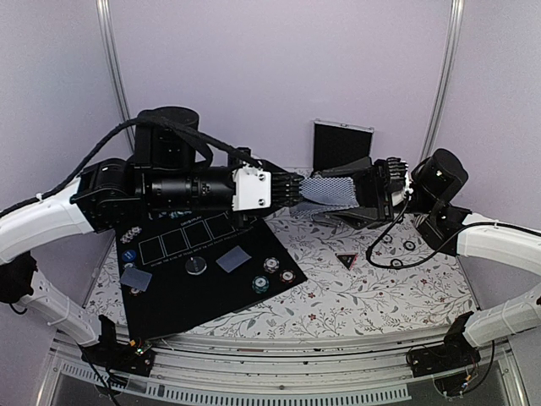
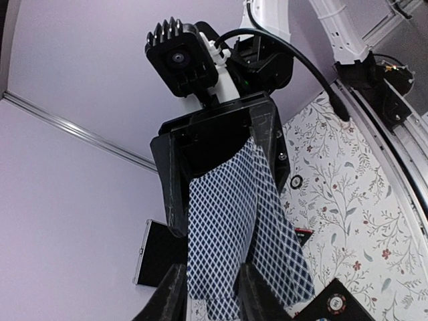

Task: Distribute texas hold em gaming equipment
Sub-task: Pick up the poker card from the face-down deck piles.

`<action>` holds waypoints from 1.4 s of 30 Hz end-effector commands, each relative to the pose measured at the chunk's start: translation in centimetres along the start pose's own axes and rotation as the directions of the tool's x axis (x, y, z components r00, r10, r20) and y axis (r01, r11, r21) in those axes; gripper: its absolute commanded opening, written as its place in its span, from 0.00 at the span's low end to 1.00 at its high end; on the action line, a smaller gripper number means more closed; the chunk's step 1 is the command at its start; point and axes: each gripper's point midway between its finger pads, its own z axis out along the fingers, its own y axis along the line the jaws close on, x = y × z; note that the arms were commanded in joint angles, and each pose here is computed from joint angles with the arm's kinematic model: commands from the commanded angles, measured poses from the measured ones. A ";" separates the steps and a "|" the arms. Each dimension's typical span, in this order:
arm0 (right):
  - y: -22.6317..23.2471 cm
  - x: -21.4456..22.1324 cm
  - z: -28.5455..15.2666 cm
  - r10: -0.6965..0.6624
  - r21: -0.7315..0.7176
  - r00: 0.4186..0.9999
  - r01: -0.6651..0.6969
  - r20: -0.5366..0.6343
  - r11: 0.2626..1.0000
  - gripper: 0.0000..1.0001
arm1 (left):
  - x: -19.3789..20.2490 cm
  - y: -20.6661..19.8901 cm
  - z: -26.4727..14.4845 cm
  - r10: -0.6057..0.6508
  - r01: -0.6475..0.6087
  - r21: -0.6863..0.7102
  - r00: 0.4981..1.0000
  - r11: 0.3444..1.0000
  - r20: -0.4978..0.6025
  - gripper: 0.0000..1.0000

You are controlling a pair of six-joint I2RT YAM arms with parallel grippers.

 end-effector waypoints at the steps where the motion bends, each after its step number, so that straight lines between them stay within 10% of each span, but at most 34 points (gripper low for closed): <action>1: -0.2 -0.9 -0.2 -0.027 0.012 0.999 0.026 0.019 1.000 0.60 | -1.0 1.6 -0.3 0.021 -0.018 -0.102 0.999 0.995 0.029 0.27; 30: -0.2 -1.4 -0.4 -0.045 0.023 0.999 0.044 0.023 0.999 0.60 | 0.5 -0.9 0.8 0.042 -0.038 0.051 0.996 0.998 -0.080 0.21; 34: -0.2 -1.4 -0.5 -0.044 0.023 0.999 0.044 0.022 0.999 0.60 | 0.5 -0.5 1.1 0.042 -0.039 0.034 0.994 0.999 -0.096 0.00; 42: -0.2 -1.3 -0.5 -0.045 0.024 0.999 0.045 0.021 0.999 0.60 | -1.6 3.5 -0.5 0.025 -0.027 -0.173 1.000 0.985 -0.018 0.00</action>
